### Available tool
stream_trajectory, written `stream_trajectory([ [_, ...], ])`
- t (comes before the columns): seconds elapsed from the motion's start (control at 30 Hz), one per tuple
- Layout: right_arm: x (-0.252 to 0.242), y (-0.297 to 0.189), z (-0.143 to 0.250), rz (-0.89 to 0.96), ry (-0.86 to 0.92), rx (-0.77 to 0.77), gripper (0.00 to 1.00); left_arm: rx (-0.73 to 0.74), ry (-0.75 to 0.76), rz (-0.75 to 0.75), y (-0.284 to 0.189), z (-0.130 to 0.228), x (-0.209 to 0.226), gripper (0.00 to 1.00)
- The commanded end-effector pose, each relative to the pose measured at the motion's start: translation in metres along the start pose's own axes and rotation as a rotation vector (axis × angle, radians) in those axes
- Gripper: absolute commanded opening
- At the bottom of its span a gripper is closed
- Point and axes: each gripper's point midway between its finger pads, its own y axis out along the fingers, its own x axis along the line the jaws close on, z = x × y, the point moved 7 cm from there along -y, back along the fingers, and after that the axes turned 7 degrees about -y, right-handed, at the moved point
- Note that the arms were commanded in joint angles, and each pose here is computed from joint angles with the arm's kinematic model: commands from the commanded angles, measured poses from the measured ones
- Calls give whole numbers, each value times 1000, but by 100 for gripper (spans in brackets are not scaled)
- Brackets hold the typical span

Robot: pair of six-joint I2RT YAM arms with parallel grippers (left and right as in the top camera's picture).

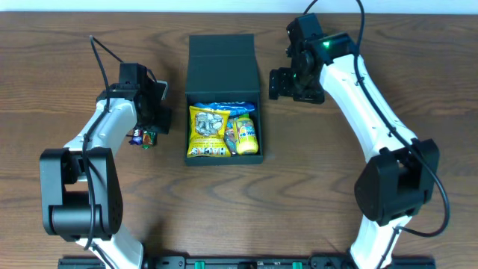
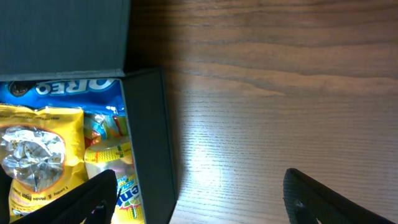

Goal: Pack container
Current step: 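Grasp the red KitKat bar with the left gripper and lift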

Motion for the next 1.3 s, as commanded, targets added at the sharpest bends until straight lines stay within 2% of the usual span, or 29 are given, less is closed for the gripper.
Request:
stream_trajectory([
  [0.0, 0, -14, -4, 0, -17, -43, 85, -30, -15, -10, -11, -3, 2, 55],
  [0.07, 0, -14, -5, -1, -17, -47, 85, -55, -23, -12, -19, -5, 1, 50],
  [0.2, 0, -14, -6, -4, -18, -56, 85, -111, -25, -94, -38, -10, 7, 49],
  [0.27, 0, -14, -7, -4, -18, -59, 85, -111, -26, -127, -38, -10, 11, 48],
  [0.37, 1, -14, -8, -6, -19, -65, 85, -85, -28, -123, -29, -8, 11, 39],
  [0.43, 1, -14, -8, -6, -19, -68, 85, -65, -29, -107, -22, -6, 10, 37],
  [0.7, 1, -14, -8, -7, -19, -68, 85, 17, -38, -77, 3, 3, 10, 36],
  [1.27, 1, -14, -10, -9, -20, -77, 86, 49, -84, -120, 15, 7, 16, 34],
])
